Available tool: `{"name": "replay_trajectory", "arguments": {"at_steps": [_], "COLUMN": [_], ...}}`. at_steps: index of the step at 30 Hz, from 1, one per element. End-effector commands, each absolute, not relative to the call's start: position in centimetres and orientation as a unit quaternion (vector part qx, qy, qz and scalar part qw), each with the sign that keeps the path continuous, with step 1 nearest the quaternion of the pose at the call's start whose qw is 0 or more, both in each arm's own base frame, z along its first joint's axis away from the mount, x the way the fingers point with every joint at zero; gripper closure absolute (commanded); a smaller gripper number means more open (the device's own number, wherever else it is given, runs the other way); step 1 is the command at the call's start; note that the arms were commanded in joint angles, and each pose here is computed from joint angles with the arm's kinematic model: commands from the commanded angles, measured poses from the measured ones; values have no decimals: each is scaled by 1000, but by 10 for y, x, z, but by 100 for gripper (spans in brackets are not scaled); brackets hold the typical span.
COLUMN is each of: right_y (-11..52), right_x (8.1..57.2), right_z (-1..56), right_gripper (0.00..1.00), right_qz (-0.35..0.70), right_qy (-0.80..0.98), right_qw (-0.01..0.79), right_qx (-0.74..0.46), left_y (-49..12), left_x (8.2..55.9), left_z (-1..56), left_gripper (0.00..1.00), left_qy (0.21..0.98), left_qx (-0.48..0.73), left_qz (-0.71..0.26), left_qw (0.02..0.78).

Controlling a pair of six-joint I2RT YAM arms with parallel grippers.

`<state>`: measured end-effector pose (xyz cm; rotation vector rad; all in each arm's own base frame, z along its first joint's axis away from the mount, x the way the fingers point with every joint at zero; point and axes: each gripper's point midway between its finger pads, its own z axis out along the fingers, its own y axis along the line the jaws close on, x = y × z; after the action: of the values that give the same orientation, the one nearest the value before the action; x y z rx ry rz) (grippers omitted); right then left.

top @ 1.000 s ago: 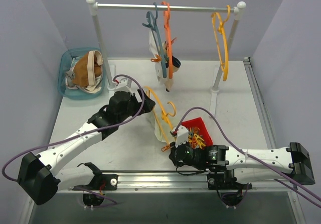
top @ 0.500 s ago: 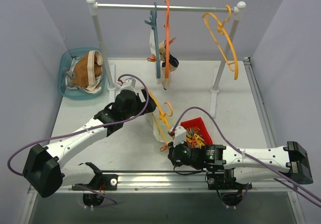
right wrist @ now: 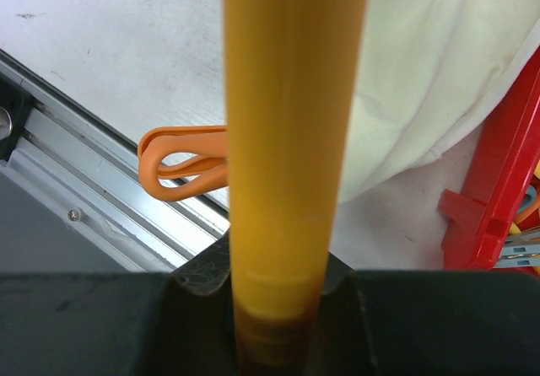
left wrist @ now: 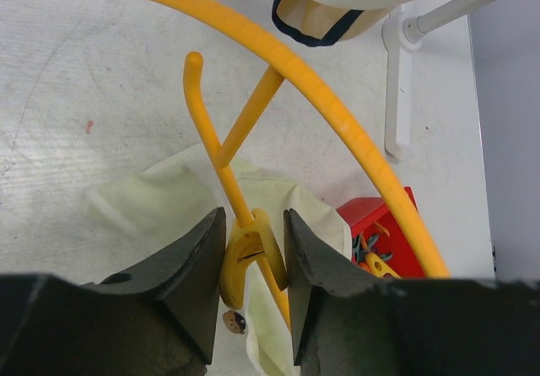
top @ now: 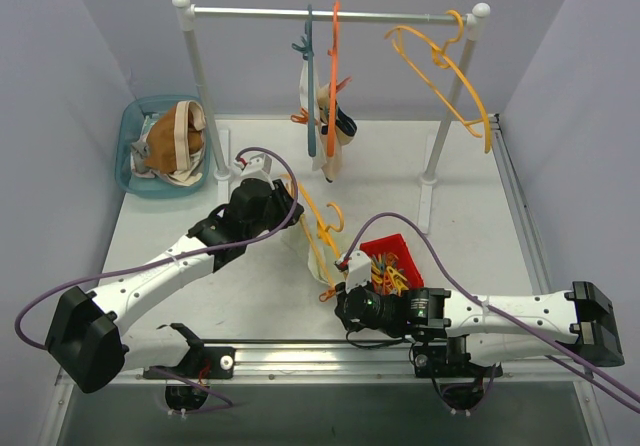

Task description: Remove the underwear clipped to the hanger

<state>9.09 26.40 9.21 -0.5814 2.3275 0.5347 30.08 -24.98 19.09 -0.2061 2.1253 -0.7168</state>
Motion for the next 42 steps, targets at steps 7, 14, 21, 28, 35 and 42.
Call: {"name": "replay_trajectory", "arguments": {"at_steps": [7, 14, 21, 28, 35, 42], "right_y": [264, 257, 257, 263, 270, 280], "right_x": [102, 106, 107, 108, 109, 112], "right_z": [107, 100, 98, 91, 84, 84], "right_gripper": [100, 100, 100, 100, 100, 100], "right_qz": [199, 177, 172, 169, 169, 170], "right_qy": [885, 894, 896, 899, 903, 904], "right_qw": [368, 364, 363, 352, 342, 338], "right_qx": [-204, -192, -190, -198, -197, -197], "left_y": [-249, -240, -216, -204, -212, -224], "left_x": [296, 290, 265, 249, 253, 230], "left_z": [211, 231, 186, 195, 205, 193], "left_gripper": [90, 97, 78, 45, 40, 9], "left_qy": [842, 834, 862, 818, 829, 830], "left_qx": [-77, -81, -97, -132, -114, -98], "left_qz": [-299, -303, -268, -330, -323, -375], "left_qw": [443, 454, 419, 452, 441, 401]}}
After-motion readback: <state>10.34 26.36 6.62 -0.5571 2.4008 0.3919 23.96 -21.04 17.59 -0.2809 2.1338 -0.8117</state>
